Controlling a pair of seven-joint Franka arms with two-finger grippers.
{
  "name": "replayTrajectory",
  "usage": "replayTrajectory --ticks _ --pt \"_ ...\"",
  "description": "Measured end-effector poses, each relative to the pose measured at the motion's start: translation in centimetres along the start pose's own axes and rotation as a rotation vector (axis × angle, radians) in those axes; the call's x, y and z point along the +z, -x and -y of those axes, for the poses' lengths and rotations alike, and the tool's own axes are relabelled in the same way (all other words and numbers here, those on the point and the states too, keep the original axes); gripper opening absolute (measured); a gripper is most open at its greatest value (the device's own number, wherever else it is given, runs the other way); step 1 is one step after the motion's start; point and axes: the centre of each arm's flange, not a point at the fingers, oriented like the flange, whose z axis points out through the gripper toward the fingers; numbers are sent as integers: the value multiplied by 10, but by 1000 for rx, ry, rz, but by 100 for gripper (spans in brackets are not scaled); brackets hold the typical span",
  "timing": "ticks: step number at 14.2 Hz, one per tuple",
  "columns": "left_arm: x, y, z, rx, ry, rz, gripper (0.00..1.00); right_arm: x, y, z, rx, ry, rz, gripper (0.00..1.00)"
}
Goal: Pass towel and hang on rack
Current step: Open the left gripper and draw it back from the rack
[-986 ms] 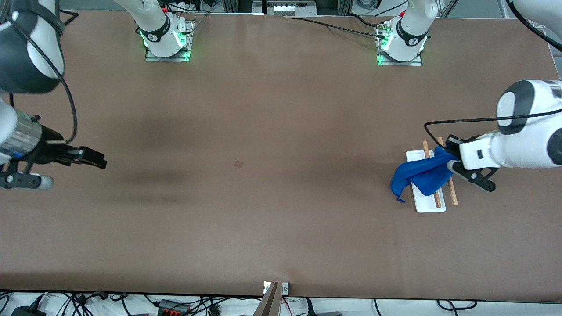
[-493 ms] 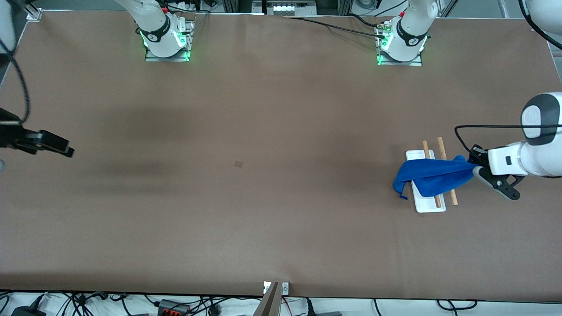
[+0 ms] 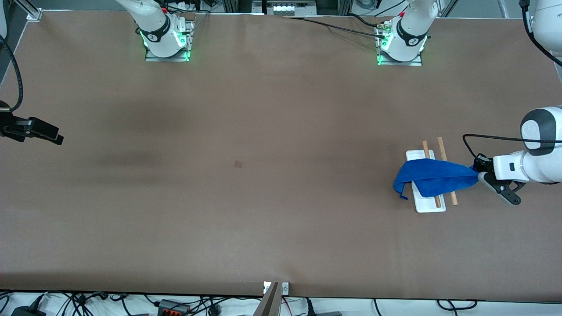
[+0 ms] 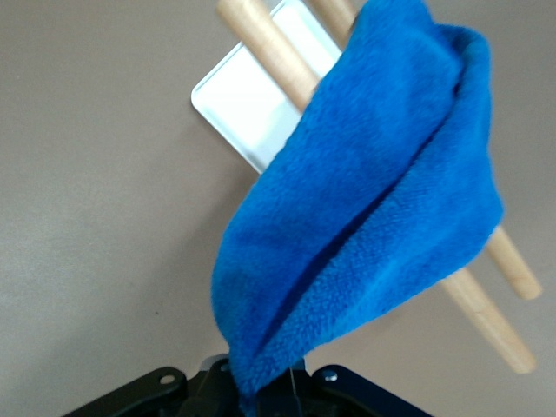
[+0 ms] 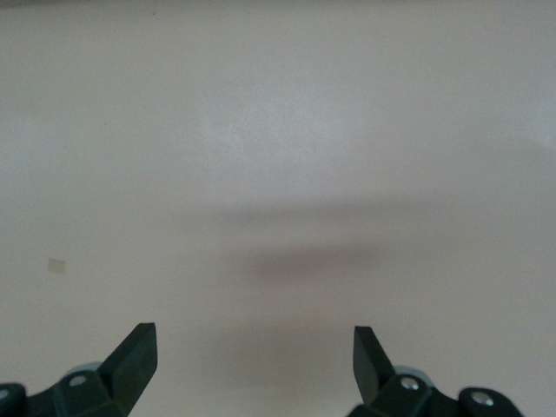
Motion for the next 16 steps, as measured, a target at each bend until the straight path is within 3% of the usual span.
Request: replayTrajectory --ticks 5,9,12,16 --pt "42 16 14 7 -15 -34 3 7 11 -3 -6 -3 -13 100" --pt "55 15 15 10 -6 -36 7 22 46 -4 -14 -7 -28 100" --pt "55 12 13 17 -6 -39 27 25 58 -2 -20 -7 -24 100" --pt "52 10 13 54 -10 -43 66 24 61 6 -46 -5 -12 100"
